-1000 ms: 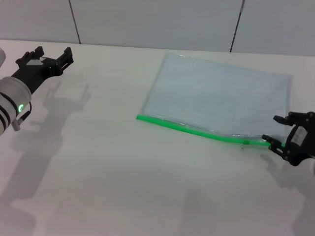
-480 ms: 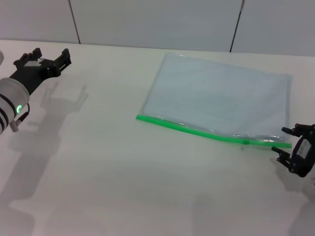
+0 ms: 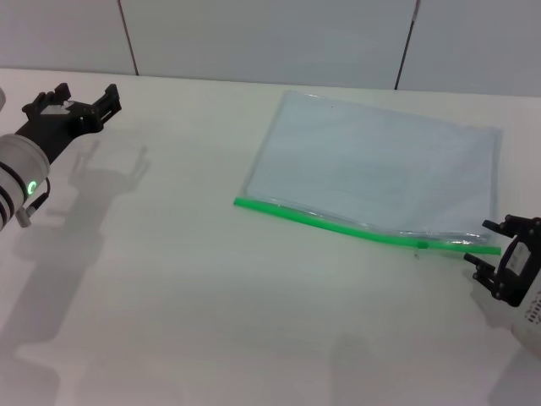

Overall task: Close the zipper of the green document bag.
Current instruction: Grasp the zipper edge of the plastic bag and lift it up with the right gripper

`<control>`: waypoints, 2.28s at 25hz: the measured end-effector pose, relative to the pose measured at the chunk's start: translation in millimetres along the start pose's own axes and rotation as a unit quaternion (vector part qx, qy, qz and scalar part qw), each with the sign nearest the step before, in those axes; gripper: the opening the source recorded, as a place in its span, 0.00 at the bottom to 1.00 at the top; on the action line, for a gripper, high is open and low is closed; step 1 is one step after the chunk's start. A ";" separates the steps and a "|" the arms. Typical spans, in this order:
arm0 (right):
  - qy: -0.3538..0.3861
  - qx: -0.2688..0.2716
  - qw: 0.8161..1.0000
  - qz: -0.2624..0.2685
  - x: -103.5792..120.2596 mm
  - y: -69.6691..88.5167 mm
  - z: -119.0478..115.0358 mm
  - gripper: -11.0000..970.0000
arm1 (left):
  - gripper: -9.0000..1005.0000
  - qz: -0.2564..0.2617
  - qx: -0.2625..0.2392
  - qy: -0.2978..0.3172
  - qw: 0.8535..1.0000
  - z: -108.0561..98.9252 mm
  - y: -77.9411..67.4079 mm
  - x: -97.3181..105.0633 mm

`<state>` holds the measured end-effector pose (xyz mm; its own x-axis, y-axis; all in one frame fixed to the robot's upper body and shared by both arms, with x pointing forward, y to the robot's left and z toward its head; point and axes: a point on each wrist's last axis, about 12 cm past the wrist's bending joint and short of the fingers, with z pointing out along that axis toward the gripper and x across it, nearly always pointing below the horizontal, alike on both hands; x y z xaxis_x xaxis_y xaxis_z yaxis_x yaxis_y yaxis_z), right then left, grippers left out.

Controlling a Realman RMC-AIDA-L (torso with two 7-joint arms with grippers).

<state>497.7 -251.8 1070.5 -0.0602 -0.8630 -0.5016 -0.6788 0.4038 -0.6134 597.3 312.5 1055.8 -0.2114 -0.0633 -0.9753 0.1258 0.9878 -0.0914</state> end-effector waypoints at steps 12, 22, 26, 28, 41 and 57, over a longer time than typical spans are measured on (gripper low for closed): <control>0.010 0.039 0.999 -0.008 6.7 10.0 9.7 0.51 | 0.83 -0.001 -0.004 0.000 1.000 -0.7 2.3 0.0; 0.016 0.042 0.999 -0.013 12.1 15.4 12.8 0.51 | 0.83 -0.002 -0.004 0.003 1.000 0.1 1.6 1.2; 0.015 0.035 0.999 -0.021 10.5 19.7 13.9 0.51 | 0.83 -0.002 -0.004 0.003 1.000 0.1 1.8 1.0; 0.016 0.037 0.999 -0.023 10.7 20.1 13.9 0.51 | 0.83 -0.002 -0.005 0.002 1.000 0.2 2.0 0.9; 0.019 0.071 0.997 -0.028 15.0 20.7 17.9 0.51 | 0.83 -0.003 -0.004 0.001 1.000 1.6 1.6 -0.4; 0.002 0.097 0.994 -0.053 6.5 23.4 34.1 0.51 | 0.83 -0.002 0.001 0.001 1.000 6.1 -3.9 -2.1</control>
<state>506.4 -237.7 1032.1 0.0012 -0.9046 -0.4262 -0.5281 0.3613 -0.7685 603.1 307.9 1057.0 -0.2143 -0.0666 -0.9745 0.1277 0.9872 -0.0956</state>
